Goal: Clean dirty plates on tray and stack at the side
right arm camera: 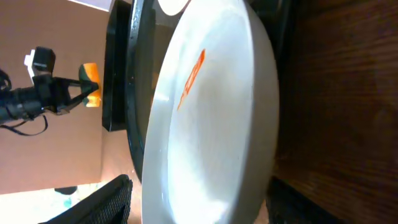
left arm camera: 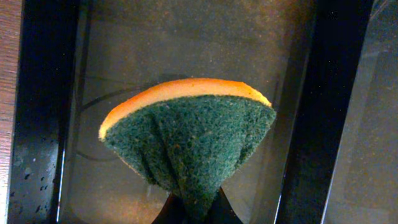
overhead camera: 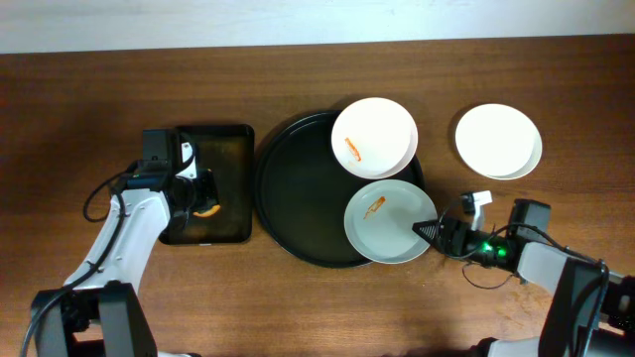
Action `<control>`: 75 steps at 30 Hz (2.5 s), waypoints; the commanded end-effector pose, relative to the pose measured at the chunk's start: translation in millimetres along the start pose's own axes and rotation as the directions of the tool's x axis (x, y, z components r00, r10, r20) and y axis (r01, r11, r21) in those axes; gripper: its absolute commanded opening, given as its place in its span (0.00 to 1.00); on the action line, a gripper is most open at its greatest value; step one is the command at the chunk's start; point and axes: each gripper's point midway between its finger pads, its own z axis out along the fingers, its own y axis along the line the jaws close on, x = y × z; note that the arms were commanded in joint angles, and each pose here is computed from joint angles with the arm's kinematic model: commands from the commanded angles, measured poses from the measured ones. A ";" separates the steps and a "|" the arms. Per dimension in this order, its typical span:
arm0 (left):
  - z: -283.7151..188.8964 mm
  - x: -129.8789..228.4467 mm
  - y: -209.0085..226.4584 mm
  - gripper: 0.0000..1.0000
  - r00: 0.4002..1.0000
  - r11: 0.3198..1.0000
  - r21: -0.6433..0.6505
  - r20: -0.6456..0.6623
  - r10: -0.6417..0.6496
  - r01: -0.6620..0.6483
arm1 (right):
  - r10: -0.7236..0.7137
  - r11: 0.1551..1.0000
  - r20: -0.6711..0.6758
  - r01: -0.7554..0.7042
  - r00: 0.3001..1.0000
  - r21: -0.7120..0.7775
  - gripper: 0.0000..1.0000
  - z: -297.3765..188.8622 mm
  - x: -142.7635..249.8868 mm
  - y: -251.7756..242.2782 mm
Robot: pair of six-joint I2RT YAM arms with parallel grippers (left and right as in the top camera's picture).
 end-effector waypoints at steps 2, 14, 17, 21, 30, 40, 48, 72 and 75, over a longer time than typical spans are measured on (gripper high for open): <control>0.6 -2.3 -0.2 0.01 1.000 1.000 0.001 0.003 0.016 -0.016 | 0.047 0.997 -0.011 -0.046 0.999 0.055 0.70 4.6 7.0 -6.8; 0.6 -2.2 -0.2 0.01 1.000 1.000 0.001 0.003 0.016 -0.016 | 0.091 0.996 -0.013 -0.091 0.996 0.016 0.99 11.8 9.8 1.0; 0.6 -2.2 -0.2 0.01 1.000 1.000 0.001 0.003 0.016 -0.016 | 0.093 0.996 -0.014 -0.093 0.996 0.017 0.91 11.8 10.1 0.9; 0.6 -2.2 -0.2 0.01 1.000 1.000 0.001 0.003 0.016 -0.016 | 0.096 0.995 -0.026 -0.096 0.995 0.021 0.63 13.6 13.2 1.2; 0.6 -2.1 -0.2 0.01 1.000 1.000 0.001 0.002 0.016 -0.016 | 0.072 0.997 -0.047 -0.070 0.996 0.034 0.27 19.6 16.8 2.8; 0.6 -2.2 -0.2 0.01 1.000 1.000 0.001 0.003 0.016 -0.016 | 0.095 0.995 -0.034 -0.094 0.995 0.033 0.07 19.0 8.4 5.0; 1.1 -0.9 -4.6 0.01 1.000 1.000 0.027 -0.004 0.016 -0.016 | 0.067 0.945 0.004 -0.065 0.998 0.320 0.04 11.3 -22.9 22.9; 44.8 -15.0 1.0 0.92 0.992 0.997 -0.007 -0.099 0.074 -0.075 | -0.153 0.860 -0.103 0.184 0.983 0.476 0.04 44.3 -21.2 78.0; 15.1 2.2 0.3 0.97 0.985 1.000 -0.022 -0.173 0.002 -0.006 | -0.153 0.860 -0.103 0.184 0.983 0.476 0.04 44.3 -21.2 77.9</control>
